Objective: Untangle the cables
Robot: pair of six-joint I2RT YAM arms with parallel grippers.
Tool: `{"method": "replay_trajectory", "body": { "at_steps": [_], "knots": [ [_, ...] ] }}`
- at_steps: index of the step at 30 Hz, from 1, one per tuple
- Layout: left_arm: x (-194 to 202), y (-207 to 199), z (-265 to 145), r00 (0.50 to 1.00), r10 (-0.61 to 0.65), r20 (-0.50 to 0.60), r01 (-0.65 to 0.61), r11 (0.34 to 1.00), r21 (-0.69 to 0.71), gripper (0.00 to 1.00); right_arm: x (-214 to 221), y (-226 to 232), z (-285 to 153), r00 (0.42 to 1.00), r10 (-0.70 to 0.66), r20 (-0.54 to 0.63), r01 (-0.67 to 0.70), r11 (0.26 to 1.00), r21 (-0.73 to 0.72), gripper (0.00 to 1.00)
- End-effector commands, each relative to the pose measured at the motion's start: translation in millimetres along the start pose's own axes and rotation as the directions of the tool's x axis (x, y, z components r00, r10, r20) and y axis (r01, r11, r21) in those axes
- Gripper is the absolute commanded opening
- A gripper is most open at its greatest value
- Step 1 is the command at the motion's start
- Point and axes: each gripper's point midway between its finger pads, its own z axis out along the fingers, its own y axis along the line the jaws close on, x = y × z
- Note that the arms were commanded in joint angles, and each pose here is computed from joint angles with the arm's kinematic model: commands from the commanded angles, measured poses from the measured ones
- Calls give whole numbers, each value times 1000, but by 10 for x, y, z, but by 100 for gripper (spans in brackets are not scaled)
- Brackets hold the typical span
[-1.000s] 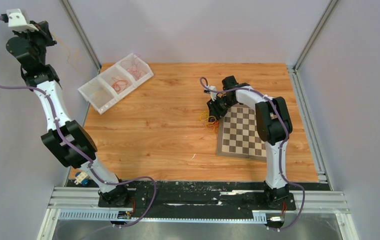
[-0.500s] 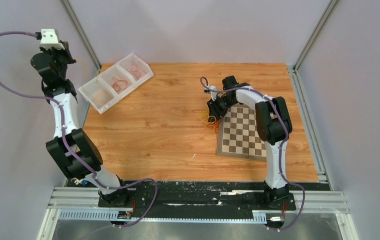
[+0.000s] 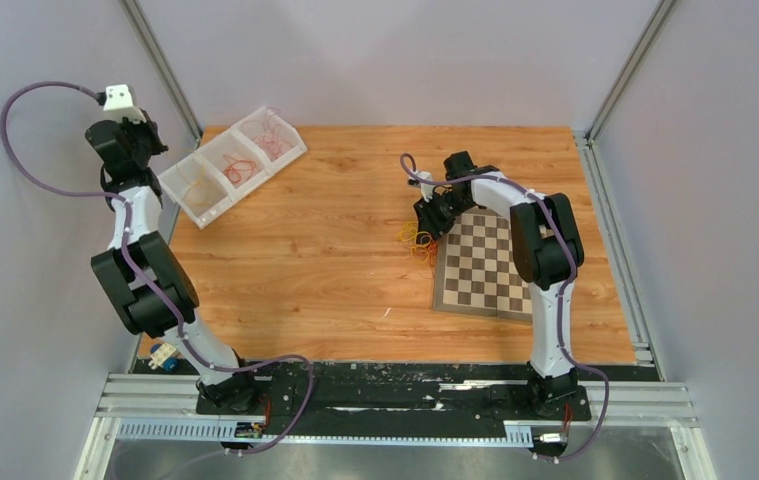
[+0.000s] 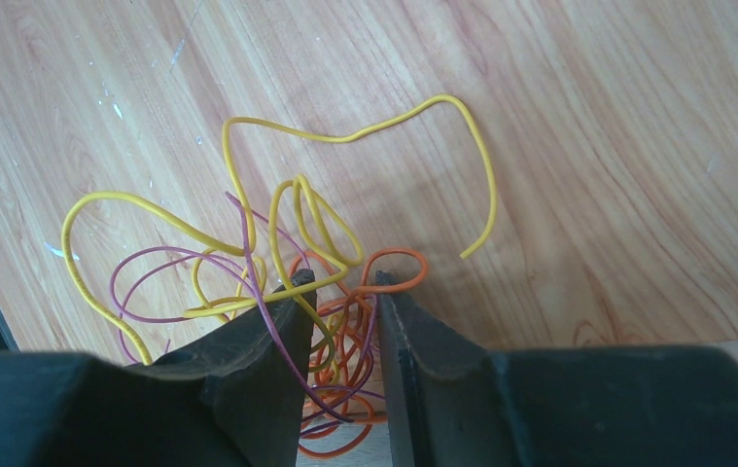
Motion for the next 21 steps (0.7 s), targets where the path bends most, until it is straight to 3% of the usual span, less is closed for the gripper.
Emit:
{"method": "replay_trajectory", "body": {
  "at_steps": [1,8,10,12,14,21],
  "knots": [
    [382,236,159,994,-14,-107,2,994,-110,0,185,-55,46,999,13,-44,-12,1000,17,34],
    [990,213,277,964,57,-258,-84,992,-95,0,234,-39,52,998,22,-51,-21,1000,13,33],
    [1130,153,312,951,70,-301,-95,993,-72,7,221,-44,51,999,24,-48,-23,1000,13,33],
    [1158,125,322,948,61,-312,-85,994,-62,28,182,-47,41,999,20,-41,-20,1000,14,33],
    [1101,99,319,949,58,-310,-78,996,-52,42,152,-41,40,999,18,-35,-18,1000,10,32],
    [711,-3,17,953,56,-298,-72,996,-44,79,15,42,59,1000,31,-1,-31,999,-30,31]
  ]
}}
